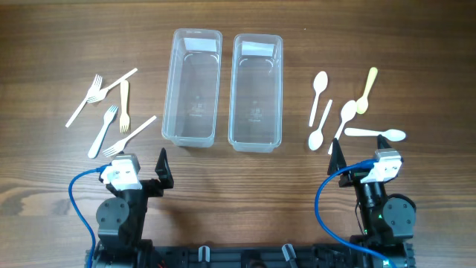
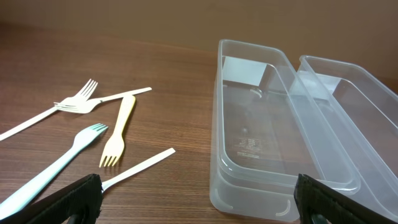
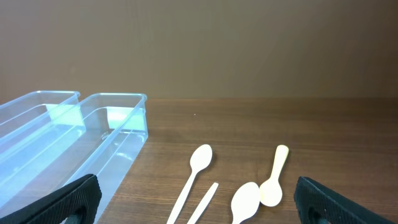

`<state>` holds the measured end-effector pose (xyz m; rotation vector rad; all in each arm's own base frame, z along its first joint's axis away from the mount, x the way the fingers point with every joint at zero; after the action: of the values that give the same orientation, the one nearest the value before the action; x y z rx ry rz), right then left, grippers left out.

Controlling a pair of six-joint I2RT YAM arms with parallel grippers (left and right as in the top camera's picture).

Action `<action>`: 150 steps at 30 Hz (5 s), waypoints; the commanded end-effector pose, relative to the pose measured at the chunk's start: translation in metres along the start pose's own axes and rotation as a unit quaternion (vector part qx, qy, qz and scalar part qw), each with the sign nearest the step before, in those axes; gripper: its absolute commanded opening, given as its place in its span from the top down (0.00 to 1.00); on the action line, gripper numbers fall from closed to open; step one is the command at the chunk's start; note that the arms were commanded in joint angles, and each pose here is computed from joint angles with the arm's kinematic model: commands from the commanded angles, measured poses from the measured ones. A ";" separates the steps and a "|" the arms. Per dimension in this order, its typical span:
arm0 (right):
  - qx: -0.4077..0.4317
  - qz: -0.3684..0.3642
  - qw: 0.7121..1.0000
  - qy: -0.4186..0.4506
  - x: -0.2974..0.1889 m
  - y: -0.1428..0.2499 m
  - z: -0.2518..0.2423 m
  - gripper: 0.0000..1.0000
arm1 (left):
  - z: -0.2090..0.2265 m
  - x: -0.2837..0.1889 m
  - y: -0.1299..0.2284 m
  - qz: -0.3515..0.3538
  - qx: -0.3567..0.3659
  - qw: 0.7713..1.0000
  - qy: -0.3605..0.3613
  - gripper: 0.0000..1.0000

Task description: Pack container

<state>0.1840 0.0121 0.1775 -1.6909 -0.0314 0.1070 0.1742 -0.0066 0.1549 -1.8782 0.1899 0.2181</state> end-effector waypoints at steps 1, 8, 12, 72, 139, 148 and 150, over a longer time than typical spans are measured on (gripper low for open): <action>-0.005 -0.004 1.000 -0.002 0.000 0.001 0.000 0.00 | 0.000 0.000 0.001 -0.002 0.004 1.000 0.003 0.00; -0.005 -0.004 1.000 -0.002 0.000 0.001 0.000 0.00 | 0.000 0.000 0.001 -0.002 0.003 1.000 0.003 0.00; -0.005 -0.004 1.000 -0.002 0.000 0.001 0.000 0.00 | 0.000 0.000 0.001 -0.002 0.004 1.000 0.003 0.00; 0.152 0.589 0.792 0.060 0.151 0.056 -0.008 0.58 | 0.000 0.000 0.001 -0.002 0.004 1.000 0.003 0.00; 0.059 0.301 0.916 -0.258 0.163 -0.100 0.174 0.14 | 0.000 0.000 0.001 -0.002 0.004 1.000 0.003 0.00; 0.105 0.369 0.919 0.088 0.092 -0.120 0.024 0.28 | 0.000 0.000 0.001 -0.002 0.004 1.000 0.003 0.00; 0.099 0.419 0.895 0.117 0.093 -0.093 0.012 0.39 | 0.000 0.000 0.001 -0.002 0.004 1.000 0.003 0.00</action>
<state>0.2745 0.0611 0.2869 -1.4100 0.7173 0.5757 0.1743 -0.0066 0.1539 -1.8779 0.1914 0.2203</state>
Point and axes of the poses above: each gripper's point midway between its finger pads, its own x axis out along the fingers, its own z axis along the line the jaws close on, y = z × x, the point moved 6 cm from there along -x, back along the fingers, and after that the axes turned 9 degrees about -x, right-handed, at the moved point
